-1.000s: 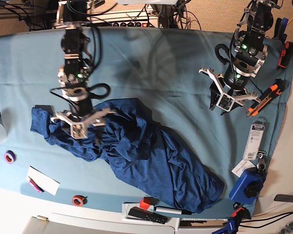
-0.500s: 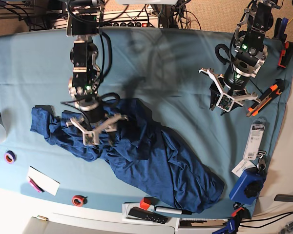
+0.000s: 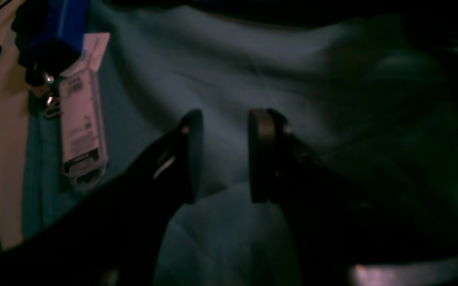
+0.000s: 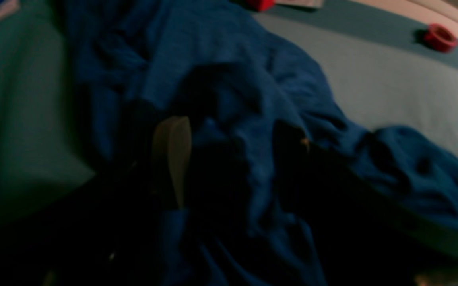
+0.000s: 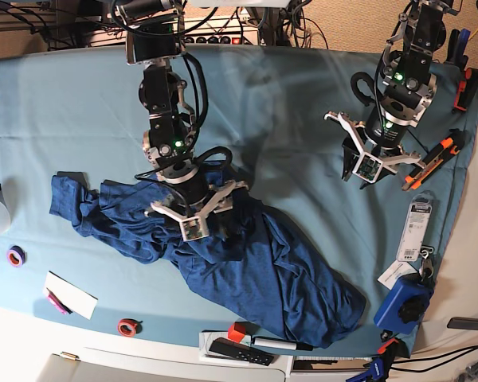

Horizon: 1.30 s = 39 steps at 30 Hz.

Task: Layout the t-shirt on the table in an organized manner, then fold the t-shirt properly
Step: 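Grasp the blue shirt fabric with the right gripper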

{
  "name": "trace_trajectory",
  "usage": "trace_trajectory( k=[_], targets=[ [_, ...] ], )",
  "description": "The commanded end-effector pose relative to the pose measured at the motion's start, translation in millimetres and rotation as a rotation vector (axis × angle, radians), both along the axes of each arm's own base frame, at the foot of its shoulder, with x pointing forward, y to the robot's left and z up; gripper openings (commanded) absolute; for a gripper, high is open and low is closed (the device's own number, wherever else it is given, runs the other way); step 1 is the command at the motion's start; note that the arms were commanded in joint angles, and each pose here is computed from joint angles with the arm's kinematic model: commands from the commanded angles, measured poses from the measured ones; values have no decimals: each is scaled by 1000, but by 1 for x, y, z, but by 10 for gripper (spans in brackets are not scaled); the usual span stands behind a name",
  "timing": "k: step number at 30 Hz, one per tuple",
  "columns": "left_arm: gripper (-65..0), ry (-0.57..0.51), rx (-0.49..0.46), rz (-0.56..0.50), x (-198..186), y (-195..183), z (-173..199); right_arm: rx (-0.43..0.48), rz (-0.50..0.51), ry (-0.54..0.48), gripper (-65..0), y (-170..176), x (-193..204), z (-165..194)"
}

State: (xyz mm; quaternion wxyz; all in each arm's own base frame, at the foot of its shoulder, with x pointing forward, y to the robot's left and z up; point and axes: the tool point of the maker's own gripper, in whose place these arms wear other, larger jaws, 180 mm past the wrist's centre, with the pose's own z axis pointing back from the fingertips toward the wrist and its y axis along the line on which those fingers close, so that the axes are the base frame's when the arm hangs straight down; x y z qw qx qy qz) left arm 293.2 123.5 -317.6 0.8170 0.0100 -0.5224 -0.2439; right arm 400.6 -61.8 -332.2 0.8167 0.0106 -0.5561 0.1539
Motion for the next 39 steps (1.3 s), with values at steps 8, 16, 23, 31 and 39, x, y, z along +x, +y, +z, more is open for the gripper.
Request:
trace_trajectory(
  k=[8,16,23,31,39],
  targets=[
    [-445,-56,-3,-8,6,0,14,-10,7,-7,-298,1,11,-15],
    [-446,-56,-3,-8,6,0,14,0,14,-71,-418,3,23,2],
    [-446,-56,-3,-8,6,0,14,-2,14,-70,-650,3,24,3],
    [-446,-55,-2,-8,6,0,14,-49,44,-35,-650,4,17,24],
    [-446,-57,1,-9,6,0,14,-41,12,-102,-650,-4,-27,82]
  ],
)
